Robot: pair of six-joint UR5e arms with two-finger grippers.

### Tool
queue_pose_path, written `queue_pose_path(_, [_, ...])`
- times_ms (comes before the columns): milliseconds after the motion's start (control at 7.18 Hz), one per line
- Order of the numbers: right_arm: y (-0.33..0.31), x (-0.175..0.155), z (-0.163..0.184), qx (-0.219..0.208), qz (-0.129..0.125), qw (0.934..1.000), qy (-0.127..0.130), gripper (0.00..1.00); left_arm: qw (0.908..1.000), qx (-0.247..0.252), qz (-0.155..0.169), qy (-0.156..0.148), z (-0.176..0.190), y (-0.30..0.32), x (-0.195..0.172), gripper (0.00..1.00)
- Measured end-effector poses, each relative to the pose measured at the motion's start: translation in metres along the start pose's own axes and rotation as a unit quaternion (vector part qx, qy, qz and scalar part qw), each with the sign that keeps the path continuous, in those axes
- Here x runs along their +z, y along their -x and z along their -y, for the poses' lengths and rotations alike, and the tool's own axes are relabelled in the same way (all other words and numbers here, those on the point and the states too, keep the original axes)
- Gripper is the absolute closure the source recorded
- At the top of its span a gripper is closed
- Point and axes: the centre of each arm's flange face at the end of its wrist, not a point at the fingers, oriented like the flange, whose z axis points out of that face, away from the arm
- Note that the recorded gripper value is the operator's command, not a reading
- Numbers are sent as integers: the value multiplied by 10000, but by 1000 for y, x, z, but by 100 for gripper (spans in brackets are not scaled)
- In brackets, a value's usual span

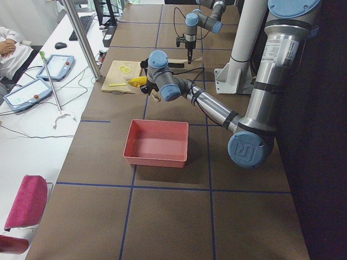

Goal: Sweep and dump trash into bin
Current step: 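Lift the dustpan over the pink bin with the left gripper while the right withdraws, then tilt the dustpan with the left gripper to dump produce into the bin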

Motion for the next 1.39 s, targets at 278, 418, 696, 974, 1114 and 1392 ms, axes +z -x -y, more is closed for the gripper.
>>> queue_pose_path(278, [1, 2, -2, -20, -18, 10000, -18, 100, 9999, -132, -32, 27, -49, 34, -37, 100])
queue_pose_path(418, [1, 3, -3, -28, -22, 10000, -20, 100, 9999, -115, -69, 19, -80, 58, -57, 100])
queue_pose_path(696, [2, 4, -5, -38, -26, 10000, -20, 100, 9999, 92, -58, 20, -147, 109, -88, 100])
queue_pose_path(974, [2, 3, -5, -43, -18, 10000, -21, 100, 9992, 385, 112, 77, -188, 140, -105, 100])
queue_pose_path(1114, [2, 3, -5, -44, -14, 10000, -23, 100, 9988, 441, 214, 90, -196, 146, -113, 100])
queue_pose_path(1392, [2, 4, -6, -45, -20, 10000, -19, 100, 9984, 460, 277, 180, -201, 150, -115, 100])
